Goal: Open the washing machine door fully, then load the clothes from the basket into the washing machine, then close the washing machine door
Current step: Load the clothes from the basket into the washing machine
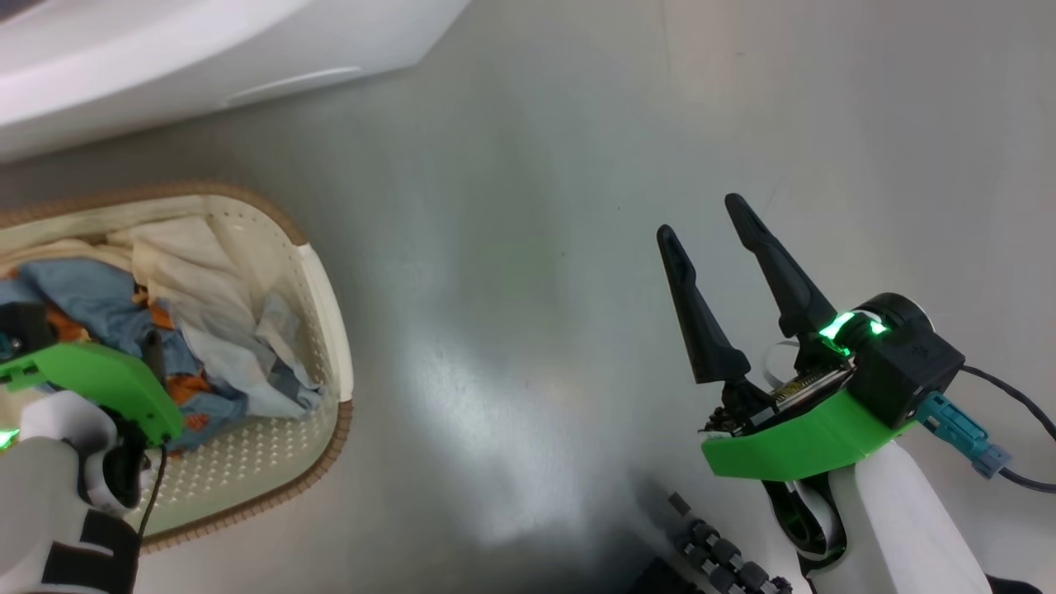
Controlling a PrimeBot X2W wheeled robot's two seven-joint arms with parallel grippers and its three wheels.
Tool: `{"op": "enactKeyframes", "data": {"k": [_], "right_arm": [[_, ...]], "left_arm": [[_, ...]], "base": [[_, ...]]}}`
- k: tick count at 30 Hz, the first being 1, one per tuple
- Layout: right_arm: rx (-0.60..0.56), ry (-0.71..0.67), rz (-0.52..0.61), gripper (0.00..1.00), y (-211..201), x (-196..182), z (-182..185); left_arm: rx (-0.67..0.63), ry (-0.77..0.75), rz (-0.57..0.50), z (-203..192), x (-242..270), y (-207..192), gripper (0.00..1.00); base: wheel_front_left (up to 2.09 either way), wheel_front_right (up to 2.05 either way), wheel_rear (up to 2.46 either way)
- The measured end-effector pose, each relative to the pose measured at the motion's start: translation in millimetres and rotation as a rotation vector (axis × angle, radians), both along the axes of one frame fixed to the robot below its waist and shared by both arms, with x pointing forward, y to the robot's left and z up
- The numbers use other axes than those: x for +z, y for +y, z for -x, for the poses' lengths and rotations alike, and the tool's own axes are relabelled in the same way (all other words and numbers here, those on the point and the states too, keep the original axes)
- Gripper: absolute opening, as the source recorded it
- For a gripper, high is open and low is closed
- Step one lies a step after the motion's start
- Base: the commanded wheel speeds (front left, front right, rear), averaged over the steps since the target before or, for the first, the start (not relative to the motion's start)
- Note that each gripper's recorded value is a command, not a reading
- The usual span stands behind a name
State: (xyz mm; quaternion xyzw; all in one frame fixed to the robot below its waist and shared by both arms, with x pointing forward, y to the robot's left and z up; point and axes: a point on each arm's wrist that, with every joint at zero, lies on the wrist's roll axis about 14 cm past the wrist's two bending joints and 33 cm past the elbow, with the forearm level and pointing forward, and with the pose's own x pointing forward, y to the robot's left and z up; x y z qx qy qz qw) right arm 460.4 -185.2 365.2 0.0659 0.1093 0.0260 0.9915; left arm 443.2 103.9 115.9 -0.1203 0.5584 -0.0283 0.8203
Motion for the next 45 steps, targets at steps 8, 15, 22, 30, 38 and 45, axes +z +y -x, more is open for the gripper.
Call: {"op": "enactKeyframes", "data": {"k": [8,15,22,30,38,45], "right_arm": [[0.005,0.013,0.006,1.0,-0.4,-9.9,-5.5],[0.007,0.024,0.007,1.0,-0.3,-15.9,-6.0],[0.013,0.034,0.008,1.0,0.8,-22.0,-8.1],[0.017,0.042,0.012,1.0,0.3,-29.3,-11.7],[0.015,0.056,0.015,1.0,-0.8,-36.4,-11.7],[0.007,0.062,0.016,1.0,-3.6,-39.8,-11.5]], "left_arm": [[-0.005,0.011,0.023,-4.1,-11.8,-9.4,1.0],[-0.009,0.02,0.025,-2.8,-18.9,-12.3,1.0],[-0.014,0.033,0.031,-2.9,-26.8,-16.4,1.0],[-0.023,0.053,0.036,0.1,-37.8,-21.3,1.0],[-0.03,0.062,0.038,0.4,-46.8,-25.5,1.0],[-0.054,0.066,0.029,2.8,-54.2,-26.9,1.0]], "base": [[0.0,0.0,0.0],[0.0,0.0,0.0],[0.0,0.0,0.0],[0.0,0.0,0.0],[0.0,0.0,0.0],[0.0,0.0,0.0]]}}
